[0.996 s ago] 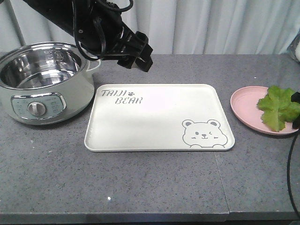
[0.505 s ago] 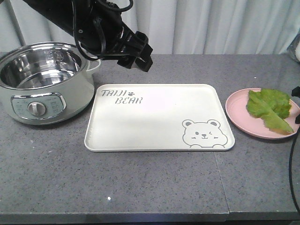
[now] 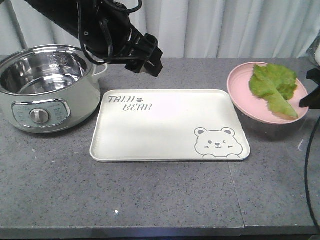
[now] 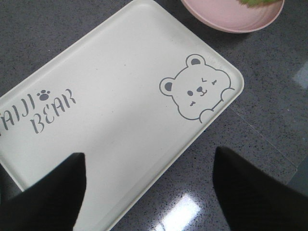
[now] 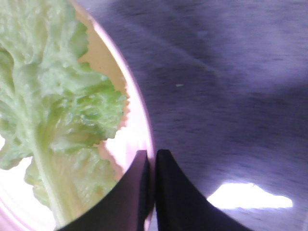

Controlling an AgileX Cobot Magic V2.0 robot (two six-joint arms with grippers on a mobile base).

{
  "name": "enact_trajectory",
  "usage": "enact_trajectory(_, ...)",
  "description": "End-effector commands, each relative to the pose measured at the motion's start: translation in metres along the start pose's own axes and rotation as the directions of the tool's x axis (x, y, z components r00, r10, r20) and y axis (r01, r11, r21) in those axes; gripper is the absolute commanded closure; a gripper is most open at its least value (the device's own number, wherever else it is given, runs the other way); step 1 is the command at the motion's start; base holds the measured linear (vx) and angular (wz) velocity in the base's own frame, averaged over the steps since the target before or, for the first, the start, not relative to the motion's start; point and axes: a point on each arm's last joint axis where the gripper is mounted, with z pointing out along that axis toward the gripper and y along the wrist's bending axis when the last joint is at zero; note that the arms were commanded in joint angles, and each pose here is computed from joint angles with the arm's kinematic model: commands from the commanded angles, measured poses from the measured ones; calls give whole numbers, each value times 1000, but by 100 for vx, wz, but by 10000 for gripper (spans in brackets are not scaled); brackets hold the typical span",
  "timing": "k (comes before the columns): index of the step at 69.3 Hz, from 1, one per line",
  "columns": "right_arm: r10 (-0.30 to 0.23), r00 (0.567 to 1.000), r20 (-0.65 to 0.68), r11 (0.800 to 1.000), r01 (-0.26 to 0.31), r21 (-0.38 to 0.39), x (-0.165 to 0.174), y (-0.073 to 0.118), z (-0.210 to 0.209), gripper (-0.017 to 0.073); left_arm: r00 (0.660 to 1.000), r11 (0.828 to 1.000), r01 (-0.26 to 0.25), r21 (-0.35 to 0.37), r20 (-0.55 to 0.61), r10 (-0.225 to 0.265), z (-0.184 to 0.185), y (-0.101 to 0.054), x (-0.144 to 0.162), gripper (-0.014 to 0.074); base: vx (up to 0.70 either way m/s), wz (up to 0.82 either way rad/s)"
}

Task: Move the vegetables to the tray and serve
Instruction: 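Lift the pink plate and set it down on the cream tray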

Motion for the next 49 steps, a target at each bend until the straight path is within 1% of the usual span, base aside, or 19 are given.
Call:
enact_trajectory(1, -119, 991, 65, 985, 126, -119, -3, 52, -15, 563, 996, 1000, 6, -1, 86, -6, -28, -6, -4, 60, 0, 0)
enact_trajectory(3, -143, 988, 57, 981, 149, -125, -2, 58, -11, 563, 996, 1000, 9, -12, 85, -8, -28, -5, -4, 60, 0, 0)
enact_trajectory(11, -225, 974, 32, 961, 227, -161, 8, 96, 12, 561, 997, 998, 17, -53, 82, -13, -28, -1, -4, 60, 0, 0)
enact_trajectory(21, -302, 952, 41, 934, 304, -187, 20, 138, 35, 561, 996, 993, 41, -112, 81, -32, -29, 4, -4, 60, 0, 0)
enact_trajectory(27, -346, 937, 48, 916, 349, -201, 29, 162, 49, 561, 997, 989, 35, -144, 79, -24, -29, 7, -3, 60, 0, 0)
enact_trajectory(30, -376, 925, 52, 903, 378, -203, 35, 174, 56, 561, 996, 986, 41, -163, 79, -28, -30, 9, -3, 60, 0, 0)
enact_trajectory(37, -431, 902, 38, 882, 429, -195, 47, 191, 76, 561, 996, 977, 60, -205, 82, -44, -30, 13, -3, 60, 0, 0)
enact_trajectory(41, -451, 892, 24, 874, 447, -189, 53, 196, 87, 559, 995, 972, 71, -225, 84, -53, -31, 14, -3, 60, 0, 0)
enact_trajectory(45, -455, 890, 17, 874, 450, -183, 57, 199, 97, 554, 994, 969, 83, -233, 87, -64, -31, 15, -3, 60, 0, 0)
enact_trajectory(49, -449, 893, 16, 878, 444, -176, 57, 197, 103, 544, 994, 969, 87, -232, 88, -68, -31, 15, -3, 60, 0, 0)
